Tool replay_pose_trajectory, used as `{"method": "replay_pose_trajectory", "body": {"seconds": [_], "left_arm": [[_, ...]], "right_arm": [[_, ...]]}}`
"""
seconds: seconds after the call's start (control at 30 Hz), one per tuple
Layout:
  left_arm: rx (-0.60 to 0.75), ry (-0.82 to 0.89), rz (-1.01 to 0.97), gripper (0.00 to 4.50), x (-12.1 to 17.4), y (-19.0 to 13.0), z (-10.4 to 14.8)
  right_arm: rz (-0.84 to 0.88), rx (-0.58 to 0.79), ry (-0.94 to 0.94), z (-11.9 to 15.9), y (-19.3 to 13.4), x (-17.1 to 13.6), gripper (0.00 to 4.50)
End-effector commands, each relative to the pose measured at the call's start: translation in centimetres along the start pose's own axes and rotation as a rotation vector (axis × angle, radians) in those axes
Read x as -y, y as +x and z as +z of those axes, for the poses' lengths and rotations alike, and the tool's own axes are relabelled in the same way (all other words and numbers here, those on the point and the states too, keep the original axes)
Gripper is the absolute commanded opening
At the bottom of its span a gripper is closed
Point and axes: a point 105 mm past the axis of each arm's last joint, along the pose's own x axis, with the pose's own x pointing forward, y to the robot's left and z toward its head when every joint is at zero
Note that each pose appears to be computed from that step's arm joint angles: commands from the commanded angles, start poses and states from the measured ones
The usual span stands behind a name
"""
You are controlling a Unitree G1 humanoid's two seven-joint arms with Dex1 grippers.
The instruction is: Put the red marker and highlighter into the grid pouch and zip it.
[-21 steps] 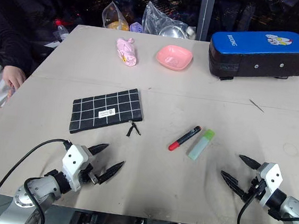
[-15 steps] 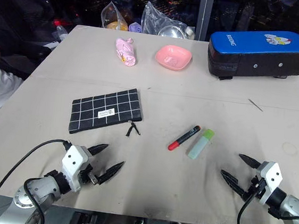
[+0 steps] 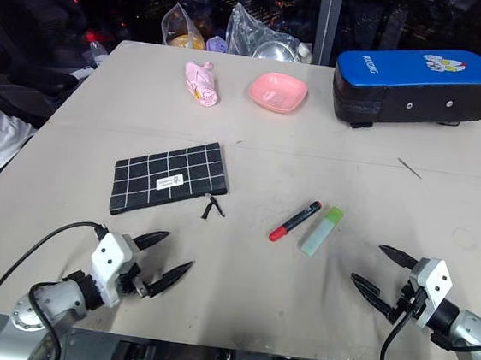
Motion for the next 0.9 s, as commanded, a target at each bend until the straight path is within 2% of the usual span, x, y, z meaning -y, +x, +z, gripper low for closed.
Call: {"method": "replay_pose_trajectory", "body": {"seconds": [0.03, 0.17, 0.3, 0.4, 0.57, 0.73, 0.9], "left_arm": [[0.048, 0.067, 0.025, 4.49, -2.8, -1.6, 1.9], [0.042, 0.121, 0.043, 4.49, -5.8, -3.4, 2.4], [-0.007, 0.210, 0.077, 4.49, -8.9, -5.2, 1.8], [-0.047, 0.289, 0.165, 4.49, -12.4, -6.7, 1.7], [-0.107, 0.470, 0.234, 4.49, -15.6, -7.9, 2.2], [-0.165, 0.643, 0.226, 4.49, -17.0, -7.8, 2.3], [-0.188, 0.767, 0.177, 4.49, -17.1, -6.0, 2.2]], "right_arm": [[0.112, 0.103, -0.044, 3.6, 1.6, -1.2, 4.49], [0.183, 0.199, -0.025, 6.7, 3.5, -2.2, 4.49], [0.215, 0.245, -0.022, 8.6, 4.7, -2.4, 4.49], [0.225, 0.254, -0.027, 9.2, 5.3, -2.5, 4.49], [0.228, 0.253, -0.024, 9.1, 5.6, -2.6, 4.49], [0.230, 0.252, -0.022, 9.0, 5.7, -2.8, 4.49], [0.219, 0.234, -0.013, 8.7, 5.7, -2.6, 4.49]]}}
